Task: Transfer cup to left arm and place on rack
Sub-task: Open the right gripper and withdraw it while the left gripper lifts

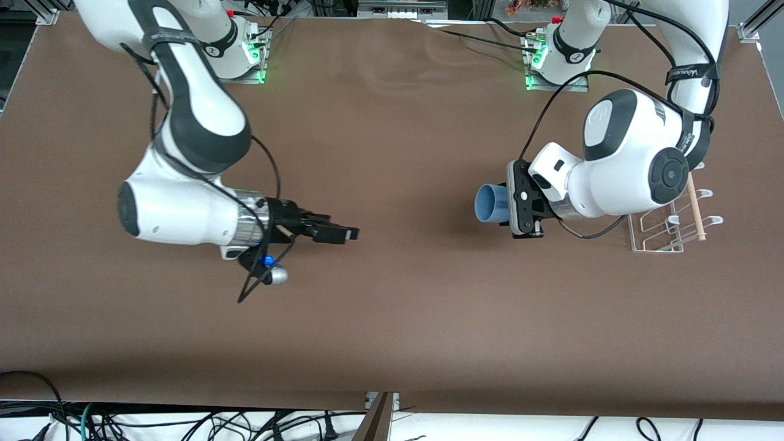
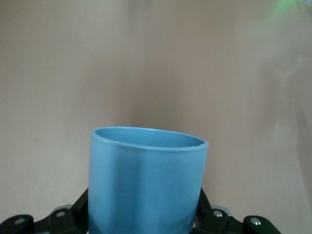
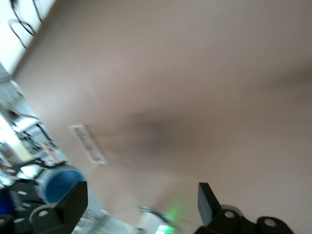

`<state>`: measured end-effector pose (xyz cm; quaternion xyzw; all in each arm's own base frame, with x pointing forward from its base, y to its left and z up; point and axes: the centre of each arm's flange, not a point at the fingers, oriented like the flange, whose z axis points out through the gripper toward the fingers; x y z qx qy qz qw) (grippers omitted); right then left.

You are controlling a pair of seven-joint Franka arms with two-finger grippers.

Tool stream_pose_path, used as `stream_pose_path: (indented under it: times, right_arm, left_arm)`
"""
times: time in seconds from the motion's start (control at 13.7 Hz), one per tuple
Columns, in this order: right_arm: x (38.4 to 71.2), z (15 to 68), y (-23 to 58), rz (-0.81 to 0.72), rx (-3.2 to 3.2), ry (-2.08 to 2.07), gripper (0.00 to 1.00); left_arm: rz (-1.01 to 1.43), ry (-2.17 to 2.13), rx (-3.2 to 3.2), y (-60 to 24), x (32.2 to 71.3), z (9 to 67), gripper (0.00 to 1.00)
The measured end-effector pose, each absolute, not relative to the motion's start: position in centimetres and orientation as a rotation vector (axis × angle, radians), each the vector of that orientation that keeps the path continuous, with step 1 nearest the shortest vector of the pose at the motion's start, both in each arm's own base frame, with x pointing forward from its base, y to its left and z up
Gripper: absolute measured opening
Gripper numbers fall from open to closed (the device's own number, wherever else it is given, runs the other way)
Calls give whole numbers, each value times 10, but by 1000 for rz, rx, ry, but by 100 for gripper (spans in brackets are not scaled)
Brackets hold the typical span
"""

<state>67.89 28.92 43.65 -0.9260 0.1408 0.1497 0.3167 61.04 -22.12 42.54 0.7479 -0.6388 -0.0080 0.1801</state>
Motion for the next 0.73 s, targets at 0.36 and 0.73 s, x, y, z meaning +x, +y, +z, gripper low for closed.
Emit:
stream_pose_path:
  times: [0.36, 0.73]
  right_arm:
    - [687, 422, 149, 352, -2714, -8, 100]
    - [671, 466, 108, 267, -3061, -130, 100]
  left_arm:
    - [-462, -1891, 2369, -228, 576, 439, 80]
    - [-1038, -1947, 2649, -253, 533, 425, 80]
